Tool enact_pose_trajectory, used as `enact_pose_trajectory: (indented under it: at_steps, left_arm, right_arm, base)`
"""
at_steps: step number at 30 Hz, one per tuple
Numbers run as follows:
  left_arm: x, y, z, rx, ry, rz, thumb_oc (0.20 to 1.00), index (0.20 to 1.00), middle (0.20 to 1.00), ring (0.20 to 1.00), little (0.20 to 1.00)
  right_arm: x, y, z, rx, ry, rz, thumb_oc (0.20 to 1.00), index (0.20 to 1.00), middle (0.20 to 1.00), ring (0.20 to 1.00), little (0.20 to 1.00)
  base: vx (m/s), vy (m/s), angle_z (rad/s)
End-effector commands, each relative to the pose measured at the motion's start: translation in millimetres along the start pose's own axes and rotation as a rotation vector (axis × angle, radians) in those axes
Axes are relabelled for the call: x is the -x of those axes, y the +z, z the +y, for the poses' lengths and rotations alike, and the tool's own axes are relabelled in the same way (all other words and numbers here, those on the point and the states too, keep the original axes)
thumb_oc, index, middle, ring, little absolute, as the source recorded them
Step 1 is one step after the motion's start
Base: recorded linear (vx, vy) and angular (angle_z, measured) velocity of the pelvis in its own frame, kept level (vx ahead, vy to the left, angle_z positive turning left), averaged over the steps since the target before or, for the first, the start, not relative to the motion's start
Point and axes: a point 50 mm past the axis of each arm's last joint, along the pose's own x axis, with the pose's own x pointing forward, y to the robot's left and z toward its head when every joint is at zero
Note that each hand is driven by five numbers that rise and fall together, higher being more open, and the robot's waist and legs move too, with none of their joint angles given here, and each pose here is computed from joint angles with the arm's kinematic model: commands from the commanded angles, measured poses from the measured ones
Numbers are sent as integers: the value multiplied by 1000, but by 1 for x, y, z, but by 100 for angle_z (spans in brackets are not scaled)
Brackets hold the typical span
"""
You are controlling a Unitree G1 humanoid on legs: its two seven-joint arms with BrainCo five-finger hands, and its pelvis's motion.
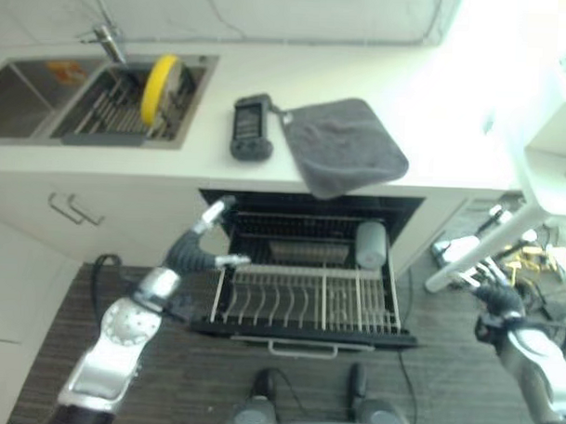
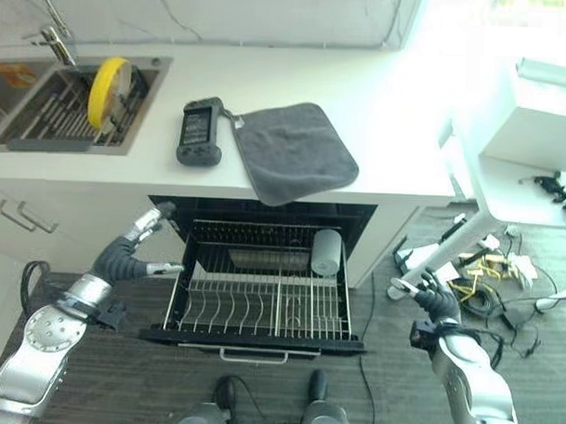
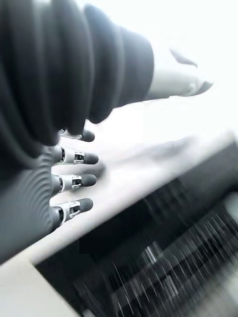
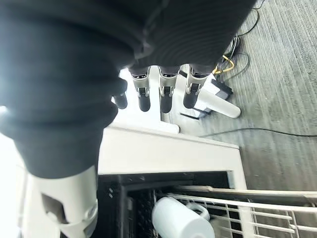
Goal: Place the dishes in the dishwasher.
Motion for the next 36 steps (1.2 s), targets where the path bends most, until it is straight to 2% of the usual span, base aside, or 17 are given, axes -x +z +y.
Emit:
enact_pose_trajectory:
  at_steps: [1, 2, 4, 12, 16, 20, 23, 27, 32, 36]
  left_arm:
    - [-12, 37, 16, 84, 100, -293, 1000, 1000, 1000, 1000, 1000]
    - [-8, 42, 18, 154, 133, -342, 1000, 1000, 1000, 1000, 1000]
    - [-4, 51, 19, 173, 148, -417, 1000, 1000, 1000, 1000, 1000]
    - [4, 61, 30, 166, 106, -455, 1000, 1000, 1000, 1000, 1000]
    - [-11, 62, 34, 185, 137, -483, 1000, 1000, 1000, 1000, 1000]
    - [-17, 55, 29, 205, 166, -434, 1000, 1000, 1000, 1000, 1000]
    - [-8, 49, 35, 249, 185, -400, 1000, 1000, 1000, 1000, 1000]
    - [7, 44, 30, 205, 219, -360, 1000, 1000, 1000, 1000, 1000]
    - [8, 42, 31, 321, 206, -395, 1000, 1000, 1000, 1000, 1000]
    - [14, 43, 31, 323, 248, -432, 1000, 1000, 1000, 1000, 1000]
  right_arm:
    - [0, 50, -1, -59, -18, -283, 1000, 1000, 1000, 1000, 1000]
    - [5, 56, 0, -74, -29, -347, 1000, 1000, 1000, 1000, 1000]
    - [18, 71, 2, -108, -8, -476, 1000, 1000, 1000, 1000, 1000]
    - [44, 84, 9, -149, 103, -676, 1000, 1000, 1000, 1000, 1000]
    - [49, 118, 15, -193, 124, -881, 1000, 1000, 1000, 1000, 1000]
    - [49, 121, 27, -220, 169, -917, 1000, 1000, 1000, 1000, 1000]
    - [50, 125, 26, -190, 175, -927, 1000, 1000, 1000, 1000, 1000]
    - [49, 131, 42, -177, 213, -941, 1000, 1000, 1000, 1000, 1000]
    - [52, 138, 13, -112, 121, -961, 1000, 1000, 1000, 1000, 1000]
    - [54, 154, 13, -97, 126, -1007, 1000, 1000, 1000, 1000, 1000]
  base:
    - [31, 115, -4]
    - [41, 200, -10]
    - [45, 267, -11]
    - [-72, 147, -16]
    - [-347, 199, -87]
    - [-92, -86, -31]
    - [-70, -104, -20]
    - [-135, 59, -74]
    - [-215, 504, 3]
    - [-173, 725, 19]
